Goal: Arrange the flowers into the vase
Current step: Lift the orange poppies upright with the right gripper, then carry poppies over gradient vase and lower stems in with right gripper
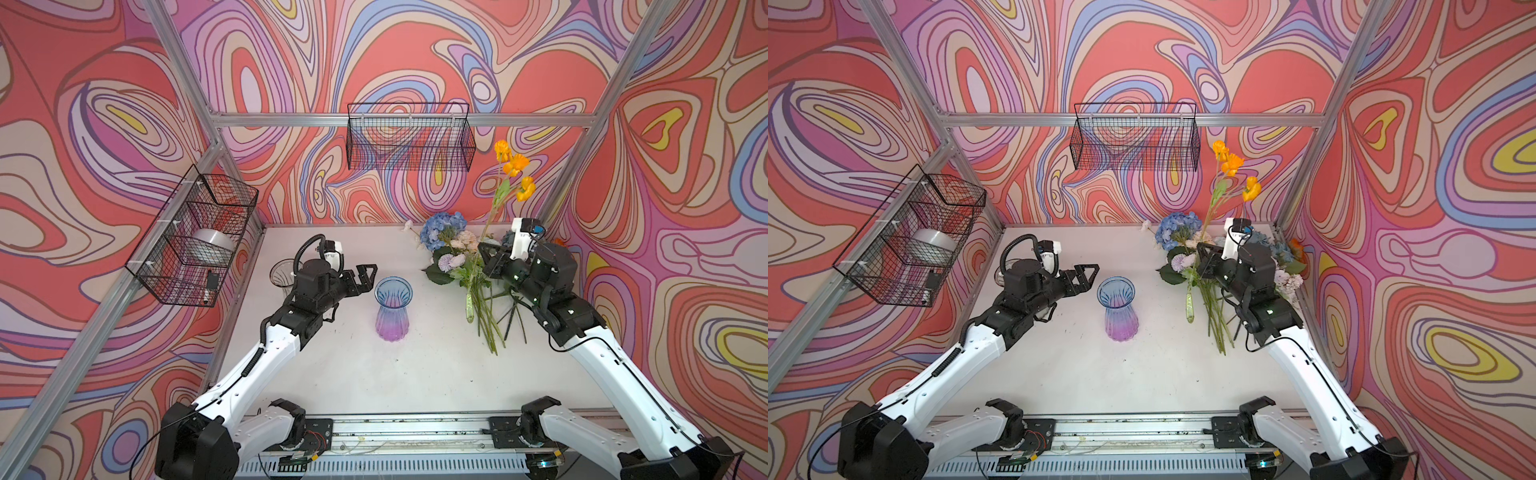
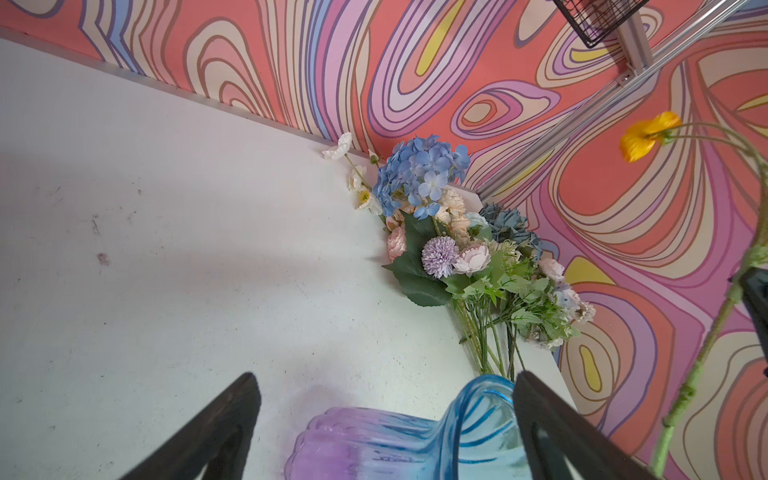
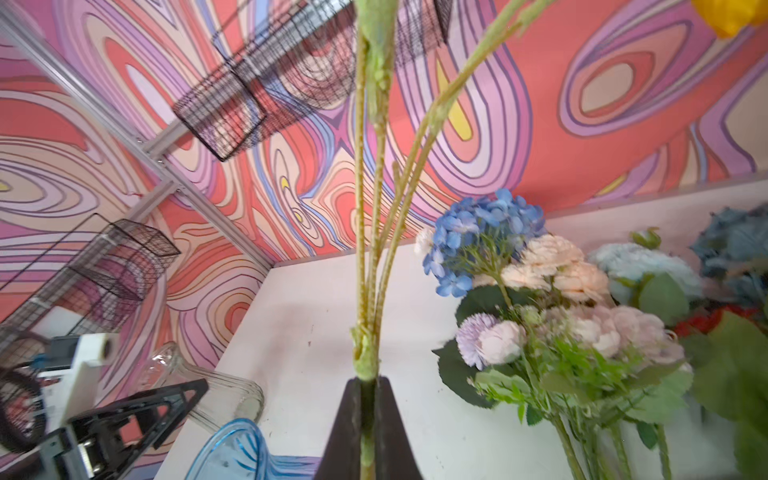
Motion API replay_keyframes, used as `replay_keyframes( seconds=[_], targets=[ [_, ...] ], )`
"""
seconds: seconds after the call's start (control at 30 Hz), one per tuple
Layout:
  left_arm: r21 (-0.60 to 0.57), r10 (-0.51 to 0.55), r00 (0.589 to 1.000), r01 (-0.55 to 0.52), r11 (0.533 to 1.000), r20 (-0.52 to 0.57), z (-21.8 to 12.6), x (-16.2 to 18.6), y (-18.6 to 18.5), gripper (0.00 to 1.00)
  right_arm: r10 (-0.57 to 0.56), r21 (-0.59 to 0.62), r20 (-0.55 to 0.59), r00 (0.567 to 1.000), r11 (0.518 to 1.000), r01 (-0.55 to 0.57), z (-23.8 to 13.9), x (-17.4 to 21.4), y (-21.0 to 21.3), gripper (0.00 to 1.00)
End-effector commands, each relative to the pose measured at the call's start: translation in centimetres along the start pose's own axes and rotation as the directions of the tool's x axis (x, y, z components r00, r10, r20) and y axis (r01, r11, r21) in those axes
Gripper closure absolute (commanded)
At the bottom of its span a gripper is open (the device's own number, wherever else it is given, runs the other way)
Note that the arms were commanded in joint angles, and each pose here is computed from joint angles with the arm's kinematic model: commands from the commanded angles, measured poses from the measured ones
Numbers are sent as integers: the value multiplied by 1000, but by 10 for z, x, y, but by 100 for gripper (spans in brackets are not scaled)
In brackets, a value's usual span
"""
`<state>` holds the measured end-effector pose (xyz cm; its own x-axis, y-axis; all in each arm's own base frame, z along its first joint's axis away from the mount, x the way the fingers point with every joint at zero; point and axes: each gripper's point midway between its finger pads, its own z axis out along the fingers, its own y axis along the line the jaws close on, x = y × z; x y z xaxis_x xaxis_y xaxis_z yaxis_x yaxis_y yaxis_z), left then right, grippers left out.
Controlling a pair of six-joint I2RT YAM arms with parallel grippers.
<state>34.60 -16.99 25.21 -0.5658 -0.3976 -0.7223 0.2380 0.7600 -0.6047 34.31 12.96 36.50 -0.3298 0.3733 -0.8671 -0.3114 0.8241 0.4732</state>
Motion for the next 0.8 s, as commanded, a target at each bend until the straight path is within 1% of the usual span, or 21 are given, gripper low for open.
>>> replay_keyframes(
  seconds=[0.0,0.1,0.17,0.3,0.47,0.6,0.77],
  targets=[
    [44,-53,998,52,998,19,-3,-5,-1,2,-57,-144,64,996,987,66,2,-24,33,100],
    [61,-83,996,81,995,23,-5,-6,3,2,-77,-239,93,993,966,98,10,-37,63,100],
    [70,-100,995,98,993,30,-9,-8,5,2,-114,-288,114,987,947,142,16,-41,87,100],
    [74,-111,993,107,991,44,-18,-9,9,2,-197,-371,165,966,896,246,30,-40,140,100],
    [62,-108,993,105,993,52,-28,-7,14,2,-240,-476,204,949,823,310,43,-35,194,100],
    [50,-104,993,101,994,57,-35,-4,19,2,-249,-540,234,940,771,338,50,-25,219,100],
    [51,-96,994,94,994,54,-38,-1,20,2,-261,-578,282,923,722,380,56,-4,234,100]
  ],
)
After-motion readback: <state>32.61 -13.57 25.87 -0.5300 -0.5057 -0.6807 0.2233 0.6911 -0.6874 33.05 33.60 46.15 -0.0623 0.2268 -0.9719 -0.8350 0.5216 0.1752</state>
